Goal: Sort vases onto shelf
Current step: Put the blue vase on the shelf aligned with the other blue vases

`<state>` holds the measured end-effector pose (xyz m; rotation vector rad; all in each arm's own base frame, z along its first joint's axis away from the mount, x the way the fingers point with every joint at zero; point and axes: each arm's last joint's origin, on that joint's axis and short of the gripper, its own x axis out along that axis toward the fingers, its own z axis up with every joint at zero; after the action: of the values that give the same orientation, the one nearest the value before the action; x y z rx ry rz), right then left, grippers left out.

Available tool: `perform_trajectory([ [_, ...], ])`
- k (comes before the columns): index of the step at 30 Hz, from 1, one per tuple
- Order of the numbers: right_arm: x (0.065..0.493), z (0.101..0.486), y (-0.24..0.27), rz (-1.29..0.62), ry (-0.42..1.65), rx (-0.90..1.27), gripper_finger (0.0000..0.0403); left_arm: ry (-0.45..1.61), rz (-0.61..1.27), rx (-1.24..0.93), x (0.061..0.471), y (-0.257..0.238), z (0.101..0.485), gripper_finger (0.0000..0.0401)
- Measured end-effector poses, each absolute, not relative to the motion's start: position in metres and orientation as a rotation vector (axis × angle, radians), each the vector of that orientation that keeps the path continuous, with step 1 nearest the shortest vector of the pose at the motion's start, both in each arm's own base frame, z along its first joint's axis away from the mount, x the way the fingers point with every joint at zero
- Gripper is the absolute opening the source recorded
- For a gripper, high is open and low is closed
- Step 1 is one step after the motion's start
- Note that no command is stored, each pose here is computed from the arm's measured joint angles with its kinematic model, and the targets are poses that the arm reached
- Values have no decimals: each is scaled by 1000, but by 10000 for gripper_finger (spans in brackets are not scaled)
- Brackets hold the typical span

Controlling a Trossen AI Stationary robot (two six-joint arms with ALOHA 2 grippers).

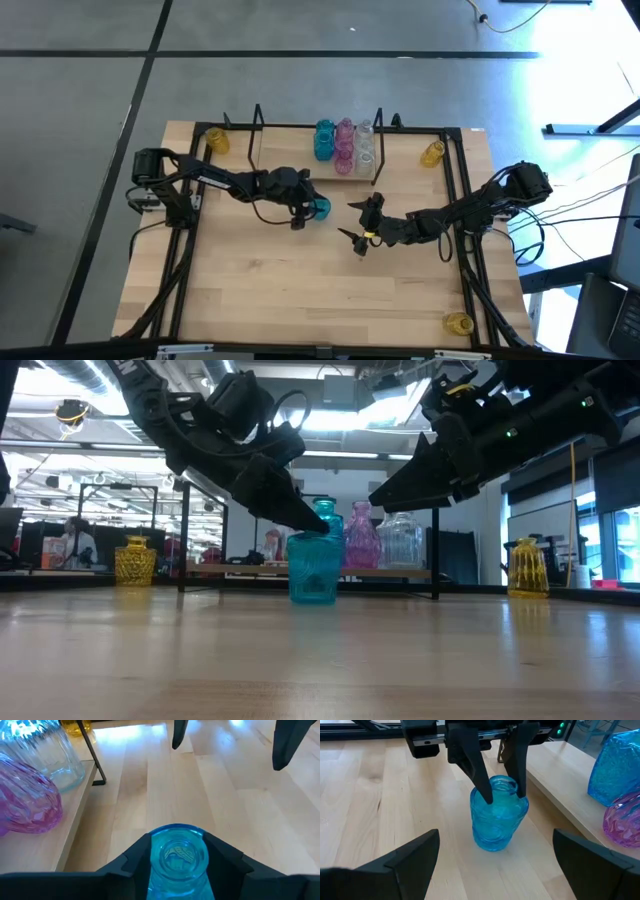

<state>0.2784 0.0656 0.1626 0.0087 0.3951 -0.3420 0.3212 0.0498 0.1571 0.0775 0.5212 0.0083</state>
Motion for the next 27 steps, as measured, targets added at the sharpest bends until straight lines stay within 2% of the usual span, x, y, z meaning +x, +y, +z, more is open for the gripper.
perform_trajectory([
  [9,278,162,66,-342,397,8,367,481,171,195,323,58,193,147],
  [17,278,162,65,-344,403,11,367,446,355,193,316,91,201,149],
  [27,278,160,66,-344,409,12,367,362,355,96,309,123,203,150],
])
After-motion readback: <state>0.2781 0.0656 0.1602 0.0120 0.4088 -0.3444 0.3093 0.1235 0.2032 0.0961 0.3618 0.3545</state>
